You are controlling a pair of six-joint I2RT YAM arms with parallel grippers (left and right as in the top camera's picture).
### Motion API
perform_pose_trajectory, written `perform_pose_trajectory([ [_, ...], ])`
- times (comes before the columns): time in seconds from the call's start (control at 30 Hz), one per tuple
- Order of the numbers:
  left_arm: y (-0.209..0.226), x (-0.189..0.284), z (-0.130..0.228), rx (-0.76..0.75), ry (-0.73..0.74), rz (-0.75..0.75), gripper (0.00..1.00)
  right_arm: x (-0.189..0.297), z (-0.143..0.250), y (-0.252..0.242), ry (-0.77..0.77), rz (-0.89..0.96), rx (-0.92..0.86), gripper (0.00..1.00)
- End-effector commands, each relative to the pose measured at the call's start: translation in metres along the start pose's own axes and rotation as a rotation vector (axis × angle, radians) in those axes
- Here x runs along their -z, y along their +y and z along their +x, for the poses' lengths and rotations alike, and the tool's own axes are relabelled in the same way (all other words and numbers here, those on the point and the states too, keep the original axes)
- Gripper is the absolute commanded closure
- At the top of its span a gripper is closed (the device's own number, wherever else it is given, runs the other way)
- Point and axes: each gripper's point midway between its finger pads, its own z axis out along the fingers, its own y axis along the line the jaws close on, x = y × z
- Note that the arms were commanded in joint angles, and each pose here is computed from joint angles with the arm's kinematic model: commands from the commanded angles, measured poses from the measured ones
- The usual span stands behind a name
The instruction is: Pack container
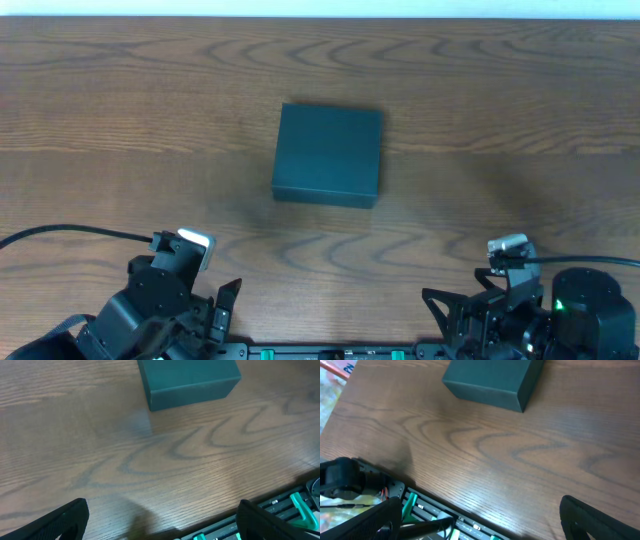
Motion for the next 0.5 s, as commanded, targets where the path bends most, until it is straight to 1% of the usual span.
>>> perform_pose_trajectory([
  [0.0, 0.001, 0.0, 0.0, 0.02, 0.0, -0.004, 0.05, -0.001, 0.001, 0.001, 0.008, -0.008, -0.021, 0.01],
  [0.33, 0.001, 0.0, 0.0, 0.017, 0.001, -0.006, 0.05, -0.001, 0.001, 0.001, 0.008, -0.008, -0.021, 0.0],
  [0.37, 0.006, 0.0, 0.001, -0.011, 0.003, -0.029, 0.05, -0.001, 0.001, 0.002, 0.008, -0.009, -0.021, 0.01],
  [0.47, 0.014, -0.001, 0.001, -0.018, -0.007, -0.076, 0.05, -0.001, 0.001, 0.002, 0.008, -0.009, -0.021, 0.01],
])
